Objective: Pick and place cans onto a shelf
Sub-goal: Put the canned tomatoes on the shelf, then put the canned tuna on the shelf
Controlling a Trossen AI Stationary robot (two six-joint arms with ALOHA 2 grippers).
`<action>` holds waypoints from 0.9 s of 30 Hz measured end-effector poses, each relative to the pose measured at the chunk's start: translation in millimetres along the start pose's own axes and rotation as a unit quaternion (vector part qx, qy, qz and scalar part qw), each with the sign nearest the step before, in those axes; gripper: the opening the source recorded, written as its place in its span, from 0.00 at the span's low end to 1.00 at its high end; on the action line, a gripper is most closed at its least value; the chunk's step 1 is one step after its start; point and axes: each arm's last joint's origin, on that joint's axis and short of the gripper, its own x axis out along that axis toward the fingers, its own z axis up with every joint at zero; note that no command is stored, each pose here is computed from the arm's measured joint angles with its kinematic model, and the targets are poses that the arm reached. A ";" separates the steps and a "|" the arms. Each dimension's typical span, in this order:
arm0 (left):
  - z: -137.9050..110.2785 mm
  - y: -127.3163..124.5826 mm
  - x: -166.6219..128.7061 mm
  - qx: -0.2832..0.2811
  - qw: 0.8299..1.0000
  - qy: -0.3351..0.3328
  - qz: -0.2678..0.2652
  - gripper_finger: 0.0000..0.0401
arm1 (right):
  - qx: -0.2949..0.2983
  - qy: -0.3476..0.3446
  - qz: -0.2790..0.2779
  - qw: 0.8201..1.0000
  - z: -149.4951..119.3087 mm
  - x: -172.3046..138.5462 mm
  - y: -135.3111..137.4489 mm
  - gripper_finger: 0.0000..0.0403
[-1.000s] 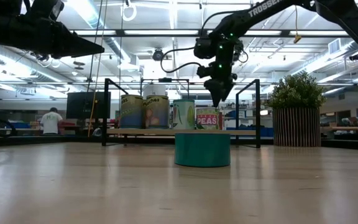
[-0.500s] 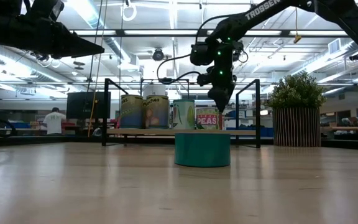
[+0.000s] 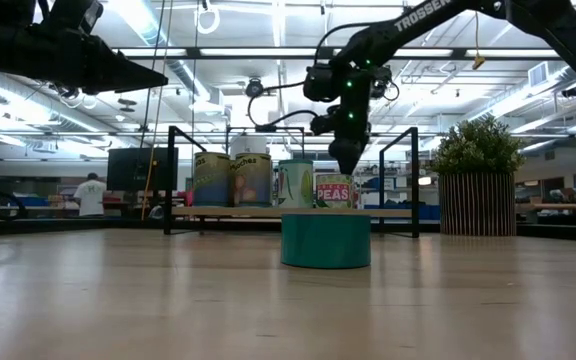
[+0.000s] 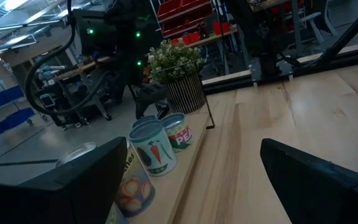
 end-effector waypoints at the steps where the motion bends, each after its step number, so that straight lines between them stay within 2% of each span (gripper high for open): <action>1: 0.0 0.0 0.0 0.000 1.000 0.000 0.000 0.93 | -0.005 -0.002 0.001 1.000 0.6 -0.6 1.1 0.93; 11: -0.1 0.0 0.0 0.000 1.000 0.000 0.000 0.93 | -0.032 -0.024 0.012 0.999 5.9 -4.4 8.4 0.93; 19: -0.1 0.0 0.0 0.000 1.000 0.000 0.000 0.93 | -0.042 -0.017 -0.016 0.999 7.3 -8.1 9.8 0.93; 27: -0.1 0.0 0.0 -0.002 1.000 0.000 0.000 0.93 | -0.061 -0.066 -0.012 0.996 25.8 -44.9 33.3 0.93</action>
